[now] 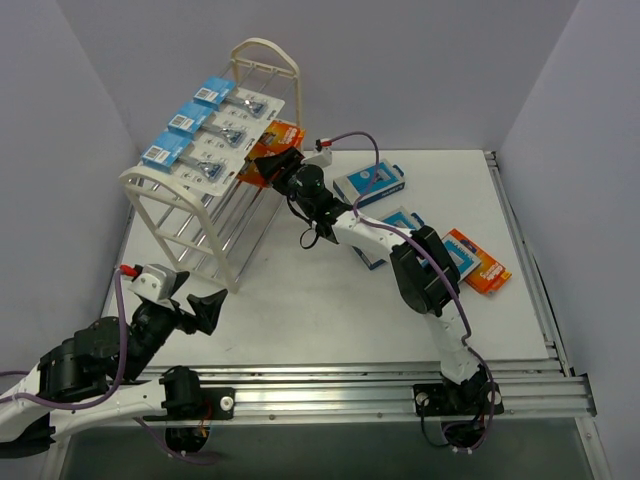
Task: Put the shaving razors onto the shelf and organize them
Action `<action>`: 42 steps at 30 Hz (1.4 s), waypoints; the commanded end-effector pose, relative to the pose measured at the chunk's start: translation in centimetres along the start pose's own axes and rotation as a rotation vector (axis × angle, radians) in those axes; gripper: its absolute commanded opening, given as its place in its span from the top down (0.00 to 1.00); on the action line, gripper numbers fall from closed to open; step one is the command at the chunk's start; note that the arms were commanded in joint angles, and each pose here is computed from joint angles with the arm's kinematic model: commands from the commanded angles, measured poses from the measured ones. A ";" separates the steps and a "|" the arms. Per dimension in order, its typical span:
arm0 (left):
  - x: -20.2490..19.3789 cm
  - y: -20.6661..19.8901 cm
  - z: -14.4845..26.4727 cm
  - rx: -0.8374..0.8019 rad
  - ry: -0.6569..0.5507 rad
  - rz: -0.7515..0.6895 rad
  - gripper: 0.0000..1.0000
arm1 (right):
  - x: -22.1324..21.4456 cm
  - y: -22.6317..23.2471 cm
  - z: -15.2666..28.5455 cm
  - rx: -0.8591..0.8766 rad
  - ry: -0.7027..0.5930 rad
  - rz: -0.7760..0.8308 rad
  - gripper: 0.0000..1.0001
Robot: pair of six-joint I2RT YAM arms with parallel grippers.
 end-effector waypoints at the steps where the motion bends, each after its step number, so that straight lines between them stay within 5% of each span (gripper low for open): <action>1: 0.6 0.2 0.3 -0.012 -0.032 0.030 0.06 | 0.8 2.2 0.6 0.006 -0.003 0.032 0.48; 16: 0.7 0.1 0.3 -0.023 -0.033 0.030 0.06 | 0.1 3.3 0.5 0.037 0.029 0.062 0.68; 28: 0.6 0.0 0.3 -0.028 -0.030 0.023 0.06 | -0.7 3.5 0.7 0.060 0.051 0.074 0.70; 42: 0.6 -0.1 0.2 -0.032 -0.026 0.017 0.06 | -0.1 3.8 1.2 0.040 0.053 0.087 0.45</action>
Point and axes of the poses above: each gripper's point midway between its finger pads, its own z axis back along the fingers, its own y axis along the line the jaws close on, x = y × z, the point moved 8 cm from there along z, back along the fingers, and after that the axes turned 1 degree about -z, right-handed, at the moved point
